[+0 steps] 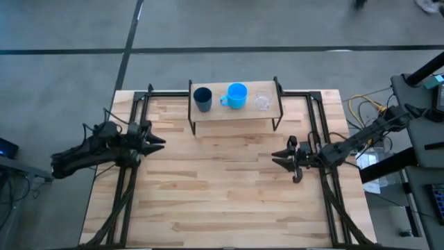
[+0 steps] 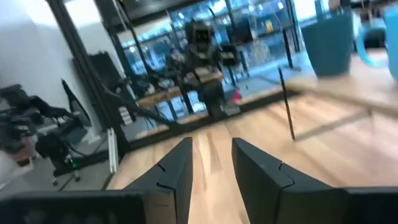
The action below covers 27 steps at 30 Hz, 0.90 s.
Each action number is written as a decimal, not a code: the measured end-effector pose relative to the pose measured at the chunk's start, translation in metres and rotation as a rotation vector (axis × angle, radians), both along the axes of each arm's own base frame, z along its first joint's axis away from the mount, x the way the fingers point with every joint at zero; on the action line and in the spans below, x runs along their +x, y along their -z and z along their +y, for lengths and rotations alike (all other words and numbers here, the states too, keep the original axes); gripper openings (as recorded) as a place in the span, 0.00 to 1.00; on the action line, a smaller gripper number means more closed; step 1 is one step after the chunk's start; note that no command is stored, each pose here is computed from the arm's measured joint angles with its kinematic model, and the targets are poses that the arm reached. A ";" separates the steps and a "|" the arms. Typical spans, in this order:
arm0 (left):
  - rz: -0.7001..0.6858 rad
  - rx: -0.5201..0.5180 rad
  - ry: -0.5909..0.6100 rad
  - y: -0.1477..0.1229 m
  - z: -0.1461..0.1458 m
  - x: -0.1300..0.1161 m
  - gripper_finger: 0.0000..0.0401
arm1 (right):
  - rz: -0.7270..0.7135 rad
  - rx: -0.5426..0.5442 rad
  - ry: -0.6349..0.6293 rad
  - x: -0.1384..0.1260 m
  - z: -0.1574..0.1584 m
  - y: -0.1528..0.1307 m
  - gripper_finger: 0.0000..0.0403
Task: Stack small to large cups/mugs on shelf
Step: Return to Home Position
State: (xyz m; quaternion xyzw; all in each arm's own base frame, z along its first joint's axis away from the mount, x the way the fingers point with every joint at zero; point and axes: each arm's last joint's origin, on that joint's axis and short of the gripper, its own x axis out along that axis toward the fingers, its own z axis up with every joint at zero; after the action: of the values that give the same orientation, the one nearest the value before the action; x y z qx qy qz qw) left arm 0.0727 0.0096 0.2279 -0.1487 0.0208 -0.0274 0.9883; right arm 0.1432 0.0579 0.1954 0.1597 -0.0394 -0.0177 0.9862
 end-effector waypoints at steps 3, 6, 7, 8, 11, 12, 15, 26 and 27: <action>0.047 -0.022 0.011 0.013 0.001 0.004 0.23 | 0.042 0.039 -0.002 -0.002 -0.001 0.010 0.26; 0.032 -0.026 0.015 0.019 0.002 0.008 0.23 | 0.052 0.040 -0.002 -0.003 -0.001 0.013 0.26; 0.011 -0.021 0.019 0.019 0.002 0.009 0.23 | 0.054 0.031 -0.001 -0.003 -0.002 0.014 0.26; -0.005 -0.017 0.023 0.021 0.002 0.010 0.23 | 0.058 0.020 -0.001 -0.003 -0.002 0.015 0.26; -0.050 -0.005 0.027 0.022 0.002 0.012 0.23 | 0.068 0.007 0.001 -0.004 -0.002 0.019 0.26; -0.064 -0.001 0.027 0.022 0.003 0.013 0.23 | 0.071 0.006 0.001 -0.005 -0.003 0.020 0.26; -0.079 -0.007 0.039 0.031 0.003 0.016 0.23 | 0.085 0.018 0.001 -0.006 -0.003 0.025 0.25; -0.176 -0.021 0.061 0.047 0.004 0.023 0.23 | 0.107 -0.067 0.003 -0.007 -0.004 0.030 0.25; -0.175 -0.021 0.062 0.047 0.004 0.023 0.23 | 0.109 -0.081 0.003 -0.007 -0.004 0.030 0.25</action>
State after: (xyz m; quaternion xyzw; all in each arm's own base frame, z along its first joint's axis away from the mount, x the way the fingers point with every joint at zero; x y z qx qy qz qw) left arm 0.0955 0.0139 0.1806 -0.1556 -0.0611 -0.0708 0.9834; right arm 0.1359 0.0540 0.1657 0.1184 0.0135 -0.0262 0.9925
